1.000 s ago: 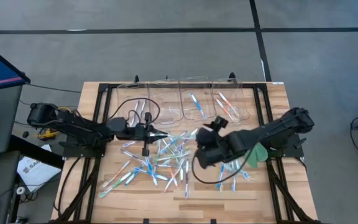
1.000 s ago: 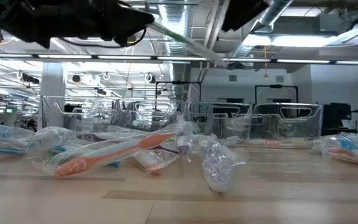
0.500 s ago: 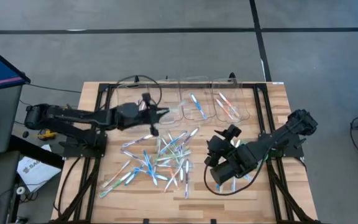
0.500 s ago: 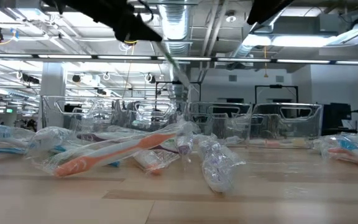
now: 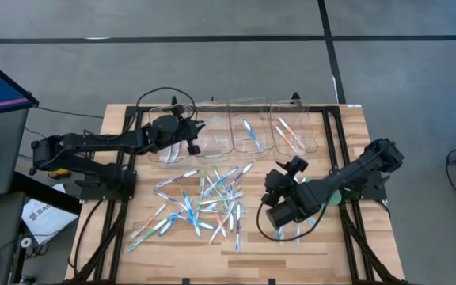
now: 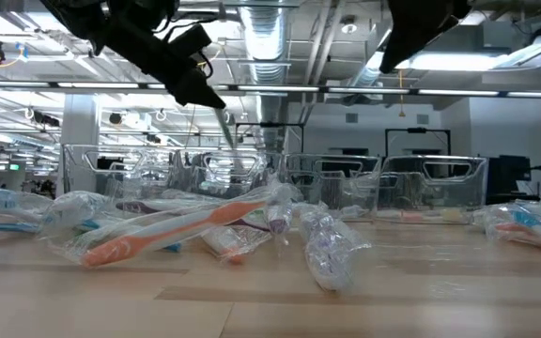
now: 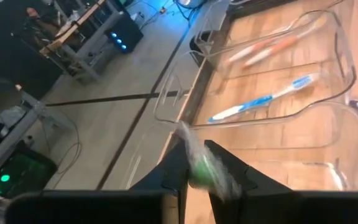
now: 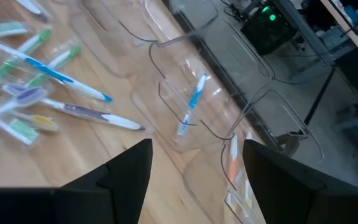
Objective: Pick & Place Toothbrushes
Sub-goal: Put the green toothbrush into the middle left transparent bin, then put the blue toothbrush into the middle right transparent bin
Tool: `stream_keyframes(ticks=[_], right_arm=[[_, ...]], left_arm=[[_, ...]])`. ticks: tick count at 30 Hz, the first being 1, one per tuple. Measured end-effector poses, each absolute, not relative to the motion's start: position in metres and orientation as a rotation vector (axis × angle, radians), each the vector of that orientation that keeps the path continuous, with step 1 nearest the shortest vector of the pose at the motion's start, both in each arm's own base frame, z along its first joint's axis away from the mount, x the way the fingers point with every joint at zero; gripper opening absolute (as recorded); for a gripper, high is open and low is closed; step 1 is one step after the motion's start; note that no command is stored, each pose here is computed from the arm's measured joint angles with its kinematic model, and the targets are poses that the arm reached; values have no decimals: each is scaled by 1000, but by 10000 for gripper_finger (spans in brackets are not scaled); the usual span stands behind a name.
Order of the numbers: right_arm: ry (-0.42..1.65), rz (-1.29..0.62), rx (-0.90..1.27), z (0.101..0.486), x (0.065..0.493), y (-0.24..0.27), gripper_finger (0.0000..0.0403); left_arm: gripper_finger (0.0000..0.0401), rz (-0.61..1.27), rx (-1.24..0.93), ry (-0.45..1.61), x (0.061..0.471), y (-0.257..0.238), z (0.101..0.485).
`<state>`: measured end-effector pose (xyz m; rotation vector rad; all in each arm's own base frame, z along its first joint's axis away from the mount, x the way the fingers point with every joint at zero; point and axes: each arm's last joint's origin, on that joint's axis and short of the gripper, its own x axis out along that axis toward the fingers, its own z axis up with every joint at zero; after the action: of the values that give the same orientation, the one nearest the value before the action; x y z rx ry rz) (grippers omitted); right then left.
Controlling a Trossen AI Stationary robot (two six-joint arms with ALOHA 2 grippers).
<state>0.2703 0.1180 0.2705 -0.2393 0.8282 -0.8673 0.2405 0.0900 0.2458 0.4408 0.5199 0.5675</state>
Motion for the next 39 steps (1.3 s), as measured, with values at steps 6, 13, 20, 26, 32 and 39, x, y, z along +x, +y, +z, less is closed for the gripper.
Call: stream_keyframes(ticks=[6, 13, 20, 26, 32, 39], right_arm=[[835, -892, -231, 266, 273, 111, 246], [837, -896, -231, 266, 274, 109, 246], [837, -895, -232, 266, 274, 109, 246], [836, -895, -231, 266, 274, 109, 246], [835, -895, -229, 266, 274, 109, 246], [835, -895, -229, 266, 274, 109, 246]], left_arm=[[58, 597, 415, 547, 240, 100, 238], [78, 569, 372, 581, 250, 108, 220], [92, 552, 370, 611, 261, 112, 202], [93, 579, 368, 623, 261, 116, 200], [109, 669, 302, 616, 254, 128, 200], [143, 727, 225, 596, 250, 137, 200]])
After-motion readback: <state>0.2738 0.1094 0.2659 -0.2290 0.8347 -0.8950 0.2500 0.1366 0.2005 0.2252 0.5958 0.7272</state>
